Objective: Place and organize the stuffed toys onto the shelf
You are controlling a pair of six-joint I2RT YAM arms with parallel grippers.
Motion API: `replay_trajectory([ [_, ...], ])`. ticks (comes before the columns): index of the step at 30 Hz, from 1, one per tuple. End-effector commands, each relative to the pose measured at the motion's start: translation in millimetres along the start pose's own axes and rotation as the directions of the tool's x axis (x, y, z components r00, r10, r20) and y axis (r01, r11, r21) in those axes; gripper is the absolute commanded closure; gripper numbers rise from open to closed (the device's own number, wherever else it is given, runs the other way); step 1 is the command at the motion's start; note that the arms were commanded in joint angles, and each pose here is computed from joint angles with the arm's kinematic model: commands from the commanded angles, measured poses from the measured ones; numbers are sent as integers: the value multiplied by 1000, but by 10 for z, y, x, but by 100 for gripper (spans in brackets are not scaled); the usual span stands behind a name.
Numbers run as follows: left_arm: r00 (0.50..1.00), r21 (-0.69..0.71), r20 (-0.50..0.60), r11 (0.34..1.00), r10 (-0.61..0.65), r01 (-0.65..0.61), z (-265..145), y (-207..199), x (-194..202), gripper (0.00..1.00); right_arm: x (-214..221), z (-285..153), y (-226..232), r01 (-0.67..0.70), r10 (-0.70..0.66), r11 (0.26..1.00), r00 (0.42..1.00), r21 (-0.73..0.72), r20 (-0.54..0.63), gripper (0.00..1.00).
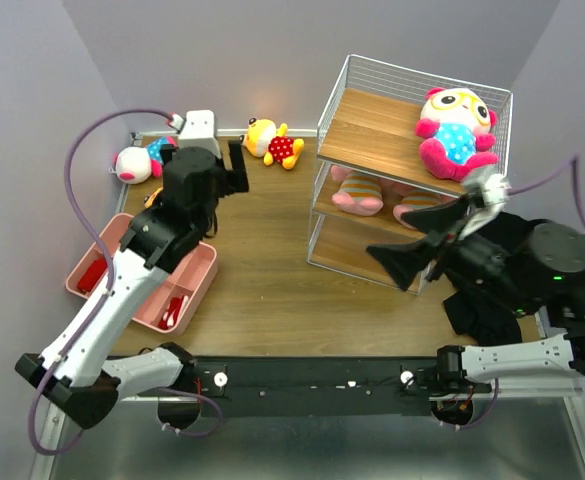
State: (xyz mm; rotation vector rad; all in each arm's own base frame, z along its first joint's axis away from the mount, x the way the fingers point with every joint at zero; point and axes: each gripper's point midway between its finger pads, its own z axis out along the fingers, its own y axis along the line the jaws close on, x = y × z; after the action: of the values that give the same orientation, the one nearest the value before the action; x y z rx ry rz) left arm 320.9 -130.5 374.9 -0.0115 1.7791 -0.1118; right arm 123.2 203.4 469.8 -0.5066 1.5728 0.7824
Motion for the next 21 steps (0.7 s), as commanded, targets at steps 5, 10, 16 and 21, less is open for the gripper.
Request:
replay_trajectory([
  [5, 856, -448, -174, 814, -486, 371, 783, 1232, 847, 23, 724, 400, 510, -22, 2, 989, 991, -144, -137, 3],
  [10, 771, -607, -250, 715, -586, 347, 1161, 1659, 1278, 31, 908, 445, 591, -46, 18, 984, 988, -174, -156, 5],
  [16, 767, -676, -262, 679, -586, 288, 1397, 1848, 1561, 35, 1015, 436, 551, -38, 11, 984, 988, -173, -153, 5],
  [21, 746, -755, -271, 615, -608, 227, 1389, 2062, 1840, 36, 986, 377, 492, -50, 30, 984, 993, -173, -118, 5],
])
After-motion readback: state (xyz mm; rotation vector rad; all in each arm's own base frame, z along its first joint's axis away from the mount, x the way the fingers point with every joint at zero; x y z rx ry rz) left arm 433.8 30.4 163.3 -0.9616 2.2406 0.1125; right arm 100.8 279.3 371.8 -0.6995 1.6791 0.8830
